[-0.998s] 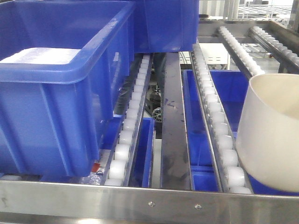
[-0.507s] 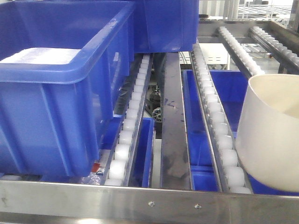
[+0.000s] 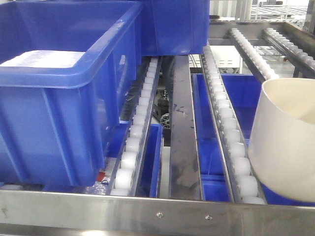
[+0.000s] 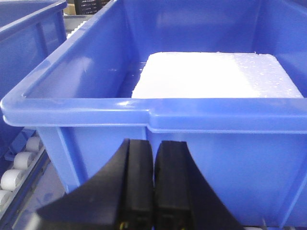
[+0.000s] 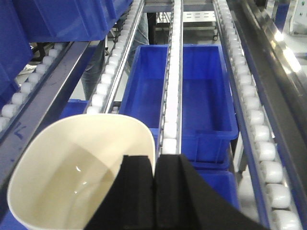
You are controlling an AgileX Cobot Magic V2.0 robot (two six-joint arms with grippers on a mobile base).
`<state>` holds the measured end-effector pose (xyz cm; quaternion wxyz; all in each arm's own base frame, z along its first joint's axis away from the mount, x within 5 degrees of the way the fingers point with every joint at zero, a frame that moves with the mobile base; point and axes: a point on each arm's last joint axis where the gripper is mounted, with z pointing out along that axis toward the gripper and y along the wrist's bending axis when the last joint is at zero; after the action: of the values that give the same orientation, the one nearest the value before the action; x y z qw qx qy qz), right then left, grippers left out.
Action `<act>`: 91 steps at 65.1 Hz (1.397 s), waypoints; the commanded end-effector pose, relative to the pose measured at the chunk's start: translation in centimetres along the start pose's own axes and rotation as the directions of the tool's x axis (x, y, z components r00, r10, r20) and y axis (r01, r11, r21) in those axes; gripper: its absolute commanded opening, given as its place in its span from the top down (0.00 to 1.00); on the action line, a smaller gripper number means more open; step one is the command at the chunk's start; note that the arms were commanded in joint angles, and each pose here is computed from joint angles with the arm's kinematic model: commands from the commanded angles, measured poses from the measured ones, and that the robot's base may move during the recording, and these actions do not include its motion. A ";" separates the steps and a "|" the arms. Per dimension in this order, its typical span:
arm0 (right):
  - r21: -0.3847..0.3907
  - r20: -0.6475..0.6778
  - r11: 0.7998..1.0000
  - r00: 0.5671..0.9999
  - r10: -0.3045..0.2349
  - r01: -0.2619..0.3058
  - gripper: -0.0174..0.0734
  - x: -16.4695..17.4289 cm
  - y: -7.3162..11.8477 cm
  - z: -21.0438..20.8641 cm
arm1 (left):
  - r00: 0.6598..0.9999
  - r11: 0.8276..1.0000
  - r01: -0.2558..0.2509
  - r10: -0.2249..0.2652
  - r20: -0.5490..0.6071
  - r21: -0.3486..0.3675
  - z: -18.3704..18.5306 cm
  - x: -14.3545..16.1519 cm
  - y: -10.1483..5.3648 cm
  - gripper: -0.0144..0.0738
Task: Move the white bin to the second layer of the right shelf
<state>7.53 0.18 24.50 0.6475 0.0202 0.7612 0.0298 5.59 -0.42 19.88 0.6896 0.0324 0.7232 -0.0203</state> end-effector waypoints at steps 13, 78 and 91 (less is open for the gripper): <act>0.027 0.214 0.994 0.970 -0.111 0.108 0.75 0.4 -0.2 -1.1 | 0.998 1.000 0.003 -0.003 0.066 0.005 0.1 0.4 0.0 0.74; 0.020 0.278 0.998 0.958 -0.067 0.064 0.75 3.6 -0.4 -1.6 | 0.998 1.000 0.003 -0.003 0.066 0.005 0.1 0.4 0.0 0.74; 0.020 0.278 0.998 0.958 -0.067 0.064 0.75 3.6 -0.4 -1.6 | 0.998 1.000 0.003 -0.003 0.066 0.005 0.1 0.4 0.0 0.74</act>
<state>5.69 0.06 19.66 0.7041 0.0011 0.7100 0.0055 5.59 -0.42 19.89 0.6902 0.0324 0.7226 -0.0203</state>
